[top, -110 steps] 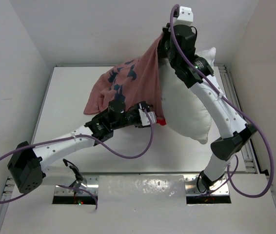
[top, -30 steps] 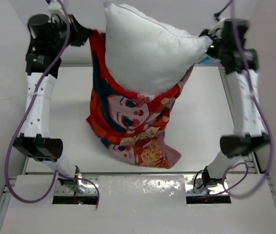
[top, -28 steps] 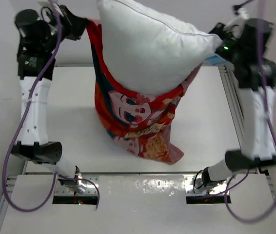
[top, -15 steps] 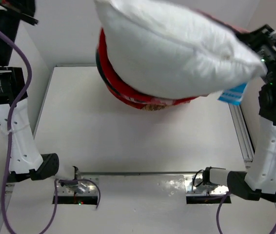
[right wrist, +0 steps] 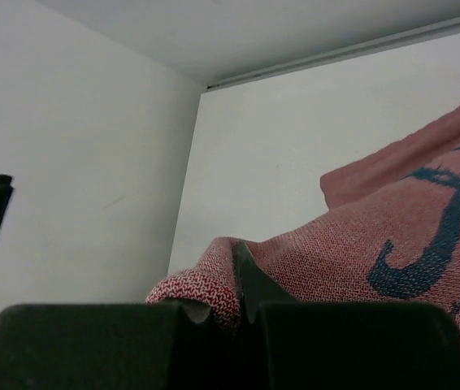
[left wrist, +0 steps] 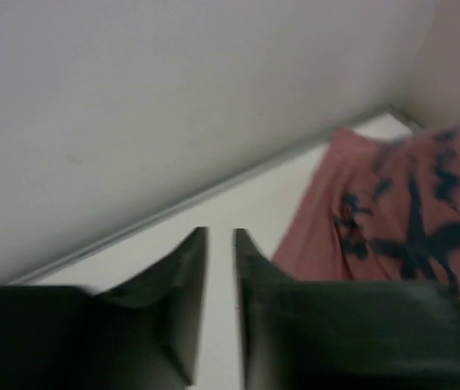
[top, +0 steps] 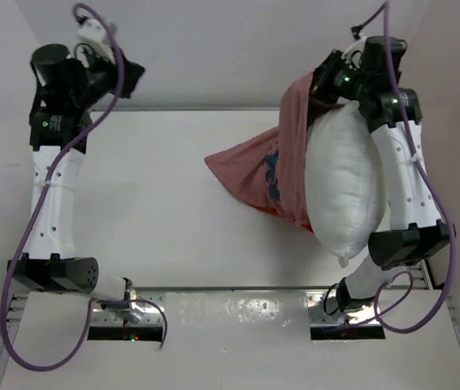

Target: Put the pillow into the pillowcase

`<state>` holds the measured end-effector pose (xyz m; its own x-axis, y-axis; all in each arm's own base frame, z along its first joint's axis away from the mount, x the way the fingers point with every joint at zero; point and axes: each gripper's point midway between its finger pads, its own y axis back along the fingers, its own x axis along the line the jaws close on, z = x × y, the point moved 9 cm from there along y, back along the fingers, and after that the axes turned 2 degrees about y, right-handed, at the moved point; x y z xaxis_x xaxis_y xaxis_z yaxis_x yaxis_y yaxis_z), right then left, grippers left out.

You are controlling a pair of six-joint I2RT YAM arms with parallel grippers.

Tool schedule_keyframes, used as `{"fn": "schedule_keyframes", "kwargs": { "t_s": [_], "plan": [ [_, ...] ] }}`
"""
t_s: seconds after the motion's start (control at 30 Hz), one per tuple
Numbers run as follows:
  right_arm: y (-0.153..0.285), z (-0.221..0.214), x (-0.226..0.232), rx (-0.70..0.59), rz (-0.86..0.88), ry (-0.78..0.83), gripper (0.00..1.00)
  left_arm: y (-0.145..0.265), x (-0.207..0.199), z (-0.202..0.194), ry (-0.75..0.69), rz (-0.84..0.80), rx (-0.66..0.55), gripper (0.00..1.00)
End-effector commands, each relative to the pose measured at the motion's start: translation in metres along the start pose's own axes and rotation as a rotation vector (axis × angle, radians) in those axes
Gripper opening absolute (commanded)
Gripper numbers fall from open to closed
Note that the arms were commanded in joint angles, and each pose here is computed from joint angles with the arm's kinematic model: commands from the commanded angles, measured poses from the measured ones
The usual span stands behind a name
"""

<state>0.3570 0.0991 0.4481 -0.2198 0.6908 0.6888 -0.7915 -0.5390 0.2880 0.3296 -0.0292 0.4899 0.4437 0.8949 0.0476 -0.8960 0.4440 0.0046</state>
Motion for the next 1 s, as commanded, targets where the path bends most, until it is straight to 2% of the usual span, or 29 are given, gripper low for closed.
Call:
{"fn": "schedule_keyframes", "kwargs": {
  "t_s": [0.0,0.03,0.07,0.23,0.37,0.4,0.47,0.6,0.7,0.8,0.9,0.97],
  "plan": [
    [0.026,0.011,0.069,-0.178,0.174,0.115,0.0,0.008,-0.052,-0.002,-0.113,-0.288,0.032,0.27],
    [0.022,0.01,0.072,-0.17,0.176,0.121,0.0,0.008,-0.061,-0.005,-0.132,-0.339,0.035,0.47],
    [0.012,0.004,0.076,-0.146,0.185,0.122,0.0,0.005,-0.077,-0.01,-0.132,-0.4,0.047,0.52],
    [-0.002,-0.006,0.093,-0.141,0.234,0.134,0.0,0.001,-0.121,-0.012,-0.082,-0.517,0.053,0.73],
    [-0.013,-0.017,0.107,-0.129,0.254,0.145,0.0,-0.011,-0.157,-0.004,0.0,-0.603,0.017,0.83],
    [-0.02,-0.02,0.106,-0.125,0.24,0.148,0.0,-0.016,-0.164,0.001,0.017,-0.642,0.01,0.88],
    [-0.024,-0.026,0.108,-0.111,0.231,0.148,0.0,-0.019,-0.181,0.003,0.014,-0.704,0.013,0.93],
    [-0.031,-0.038,0.109,-0.086,0.225,0.154,0.0,-0.038,-0.196,-0.006,-0.076,-0.694,0.034,0.97],
    [-0.029,-0.046,0.114,-0.072,0.244,0.178,0.0,-0.052,-0.196,-0.018,-0.171,-0.595,0.06,0.97],
    [-0.021,-0.05,0.118,-0.075,0.249,0.202,0.0,-0.063,-0.19,-0.029,-0.245,-0.466,0.094,0.93],
    [-0.013,-0.05,0.116,-0.09,0.251,0.208,0.0,-0.067,-0.177,-0.033,-0.274,-0.317,0.111,0.8],
    [-0.009,-0.049,0.114,-0.098,0.251,0.209,0.0,-0.065,-0.174,-0.029,-0.288,-0.277,0.09,0.79]
  ]
}}
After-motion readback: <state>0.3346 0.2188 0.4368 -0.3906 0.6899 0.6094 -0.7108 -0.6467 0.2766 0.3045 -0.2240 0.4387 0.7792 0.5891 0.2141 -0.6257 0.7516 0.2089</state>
